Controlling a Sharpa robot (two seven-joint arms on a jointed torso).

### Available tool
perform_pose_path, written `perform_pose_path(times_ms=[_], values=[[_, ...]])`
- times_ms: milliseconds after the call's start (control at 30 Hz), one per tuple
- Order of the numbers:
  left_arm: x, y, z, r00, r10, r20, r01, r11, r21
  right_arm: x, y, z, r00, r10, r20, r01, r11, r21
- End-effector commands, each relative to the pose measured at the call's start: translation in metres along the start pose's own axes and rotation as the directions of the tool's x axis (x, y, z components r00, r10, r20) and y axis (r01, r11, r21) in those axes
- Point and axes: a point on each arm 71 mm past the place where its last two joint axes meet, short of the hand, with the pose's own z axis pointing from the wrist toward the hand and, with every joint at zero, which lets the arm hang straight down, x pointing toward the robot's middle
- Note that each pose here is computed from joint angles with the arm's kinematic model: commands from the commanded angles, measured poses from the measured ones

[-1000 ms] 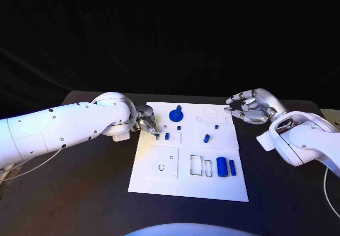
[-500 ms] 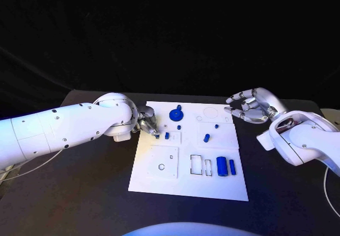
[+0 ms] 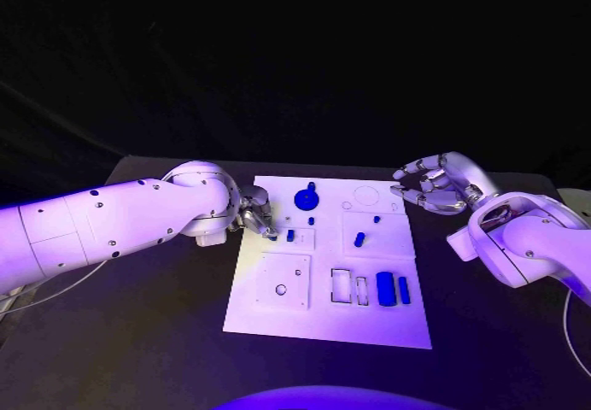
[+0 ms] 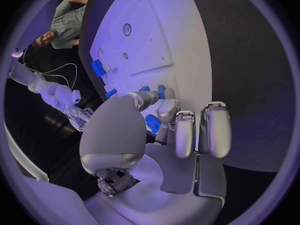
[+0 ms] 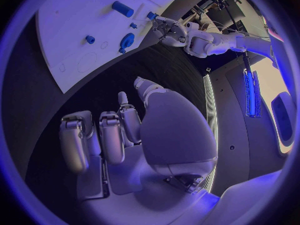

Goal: Assemble the parts on the task board

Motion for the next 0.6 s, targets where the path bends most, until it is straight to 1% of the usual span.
perform_pose_path(times_ms=[33, 233, 600], values=[[0.0037, -0.0007, 0.0005, 0.999, 0.024, -0.031, -0.024, 1.0, 0.002, 0.0011, 0.0013, -0.0002, 1.0, -0.011, -0.011, 0.01, 1.0, -0.016], [0.0035, -0.0011, 0.0011, 0.999, 0.025, -0.029, -0.025, 1.0, 0.001, 0.0011, 0.0013, -0.0003, 1.0, -0.011, -0.01, 0.01, 1.0, -0.016], [0.0043, -0.0051, 0.0032, 0.999, 0.028, -0.038, -0.028, 1.0, 0.005, 0.0012, 0.0013, -0.0003, 1.0, -0.01, -0.011, 0.01, 1.0, -0.016]])
